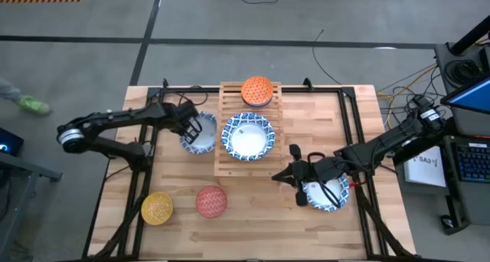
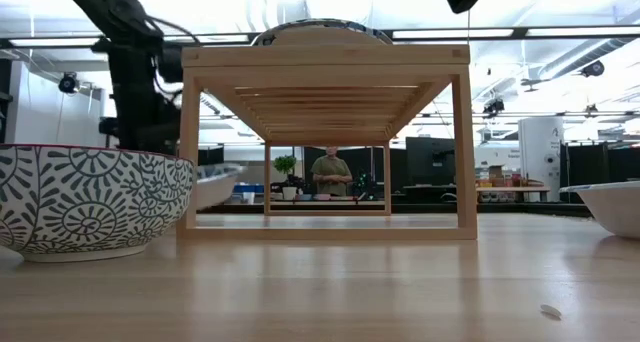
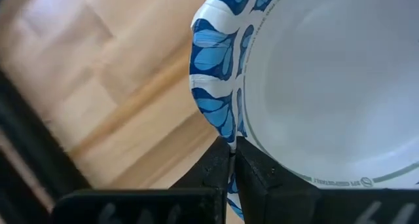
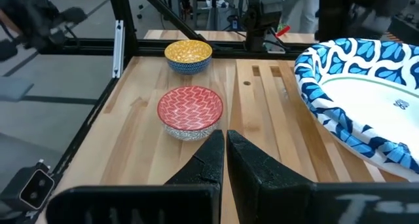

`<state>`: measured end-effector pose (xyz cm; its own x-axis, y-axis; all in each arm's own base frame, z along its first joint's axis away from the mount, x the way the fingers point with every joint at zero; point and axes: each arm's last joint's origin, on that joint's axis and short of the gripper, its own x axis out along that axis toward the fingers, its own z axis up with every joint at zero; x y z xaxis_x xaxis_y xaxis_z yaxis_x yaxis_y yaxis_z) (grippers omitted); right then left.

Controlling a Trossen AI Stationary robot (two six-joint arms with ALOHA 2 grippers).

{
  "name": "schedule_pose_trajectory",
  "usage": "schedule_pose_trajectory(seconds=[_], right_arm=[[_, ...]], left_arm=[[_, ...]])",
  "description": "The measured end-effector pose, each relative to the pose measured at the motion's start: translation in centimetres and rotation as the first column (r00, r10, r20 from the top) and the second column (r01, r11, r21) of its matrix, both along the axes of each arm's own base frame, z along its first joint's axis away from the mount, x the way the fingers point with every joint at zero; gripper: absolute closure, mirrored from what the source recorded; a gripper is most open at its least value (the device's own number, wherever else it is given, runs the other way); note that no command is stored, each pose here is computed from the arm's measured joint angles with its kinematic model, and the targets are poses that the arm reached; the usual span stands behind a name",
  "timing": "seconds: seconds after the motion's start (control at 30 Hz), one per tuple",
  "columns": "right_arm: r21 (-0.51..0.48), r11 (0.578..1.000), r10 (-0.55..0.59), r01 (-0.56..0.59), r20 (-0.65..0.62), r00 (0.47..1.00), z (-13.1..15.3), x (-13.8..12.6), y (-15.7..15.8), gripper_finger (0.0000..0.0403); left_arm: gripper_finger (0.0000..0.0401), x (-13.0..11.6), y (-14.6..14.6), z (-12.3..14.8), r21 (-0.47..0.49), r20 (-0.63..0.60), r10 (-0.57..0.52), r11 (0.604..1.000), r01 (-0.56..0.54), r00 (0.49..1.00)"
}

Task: Place and stack bowls onto a shelf
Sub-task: Stack the left white patterned bowl on top of the white patterned bowls on the shelf

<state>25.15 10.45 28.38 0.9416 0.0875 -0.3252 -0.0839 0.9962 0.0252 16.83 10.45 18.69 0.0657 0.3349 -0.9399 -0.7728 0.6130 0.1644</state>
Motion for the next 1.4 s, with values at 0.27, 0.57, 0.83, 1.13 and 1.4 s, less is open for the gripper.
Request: schedule_pose_trajectory(seconds=[0.27,0.57,0.83,1.13,1.4], right_arm=[[-0.005,1.0,0.007,-0.007,0.0,1.0,0.0,-0.1,0.1,0.0394],[-0.021,1.0,0.016,-0.016,0.001,1.0,0.0,-0.1,0.2,0.0394],[-0.054,0.996,0.061,-0.063,-0.038,0.997,-0.4,-0.7,1.2,0.0394],[-0.073,0.986,0.147,-0.152,-0.064,0.987,-0.6,-1.9,3.1,0.0394],[-0.109,0.977,0.177,-0.184,-0.068,0.982,-0.7,-2.9,4.5,0.0394]], left_arm=[[0.0401,-2.6,-1.0,5.4,0.219,0.116,0.093,0.969,-0.117,0.989],[0.0401,-5.8,-2.7,14.8,0.38,0.434,0.03,0.9,-0.213,0.9],[0.0401,-6.7,-4.7,20.7,0.312,0.698,-0.187,0.948,-0.059,0.692],[0.0401,-3.6,-5.4,21.7,0.153,0.786,-0.191,0.982,0.115,0.588],[0.0401,0.8,-5.8,21.4,0.095,0.766,-0.193,0.977,0.19,0.613]])
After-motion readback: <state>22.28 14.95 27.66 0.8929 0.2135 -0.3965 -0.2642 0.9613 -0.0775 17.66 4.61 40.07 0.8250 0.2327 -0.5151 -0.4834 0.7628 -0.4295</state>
